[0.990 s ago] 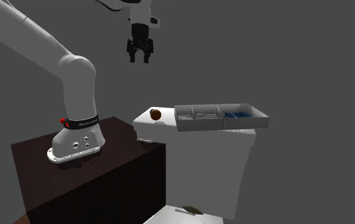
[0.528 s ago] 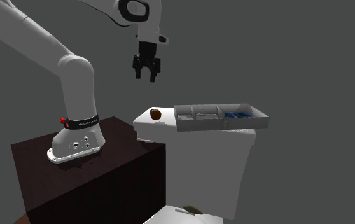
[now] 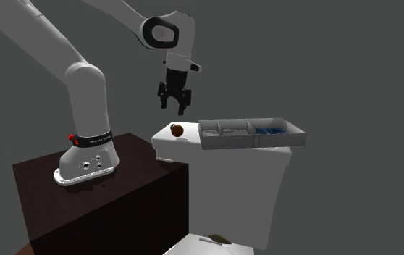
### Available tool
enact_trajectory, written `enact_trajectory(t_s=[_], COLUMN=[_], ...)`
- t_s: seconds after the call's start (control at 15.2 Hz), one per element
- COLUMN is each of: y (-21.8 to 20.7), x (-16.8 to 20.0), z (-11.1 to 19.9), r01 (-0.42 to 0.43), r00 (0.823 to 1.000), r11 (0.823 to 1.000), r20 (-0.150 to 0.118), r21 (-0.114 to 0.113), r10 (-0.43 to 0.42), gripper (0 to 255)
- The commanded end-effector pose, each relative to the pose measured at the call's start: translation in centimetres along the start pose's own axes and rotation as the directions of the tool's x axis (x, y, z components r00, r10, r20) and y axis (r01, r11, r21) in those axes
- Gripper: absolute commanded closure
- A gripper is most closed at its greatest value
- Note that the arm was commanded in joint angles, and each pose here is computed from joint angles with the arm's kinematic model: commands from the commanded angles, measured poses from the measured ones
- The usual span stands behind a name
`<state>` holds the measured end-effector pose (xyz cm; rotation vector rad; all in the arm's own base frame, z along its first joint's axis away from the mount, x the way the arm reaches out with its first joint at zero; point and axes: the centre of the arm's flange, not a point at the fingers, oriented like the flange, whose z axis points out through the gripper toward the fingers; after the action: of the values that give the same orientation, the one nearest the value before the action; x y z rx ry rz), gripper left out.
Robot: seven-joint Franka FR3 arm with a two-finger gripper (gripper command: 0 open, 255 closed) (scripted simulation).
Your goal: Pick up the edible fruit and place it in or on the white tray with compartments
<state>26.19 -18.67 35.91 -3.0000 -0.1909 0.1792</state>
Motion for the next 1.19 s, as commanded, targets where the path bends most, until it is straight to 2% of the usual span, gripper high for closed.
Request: enact_trajectory(t_s=[0.0, 0.33, 0.86, 0.92, 1.12], y=[0.3, 0.3, 0.3, 0.3, 0.4], x=[-0.2, -0.2, -0.2, -0.2, -0.3], z=[1.2, 4.2, 4.2, 4.2, 4.1], r01=[0.0, 0.0, 0.0, 0.0, 0.0], r00=[1.0, 1.0, 1.0, 1.0, 1.0], r11=[1.0, 1.0, 1.0, 1.0, 1.0], r20=[-0.002, -0.002, -0.001, -0.001, -0.002], r21=[0.002, 0.002, 0.002, 0.002, 0.002], r10=[0.0, 0.0, 0.0, 0.0, 0.0], gripper=[0, 0, 0, 255, 255])
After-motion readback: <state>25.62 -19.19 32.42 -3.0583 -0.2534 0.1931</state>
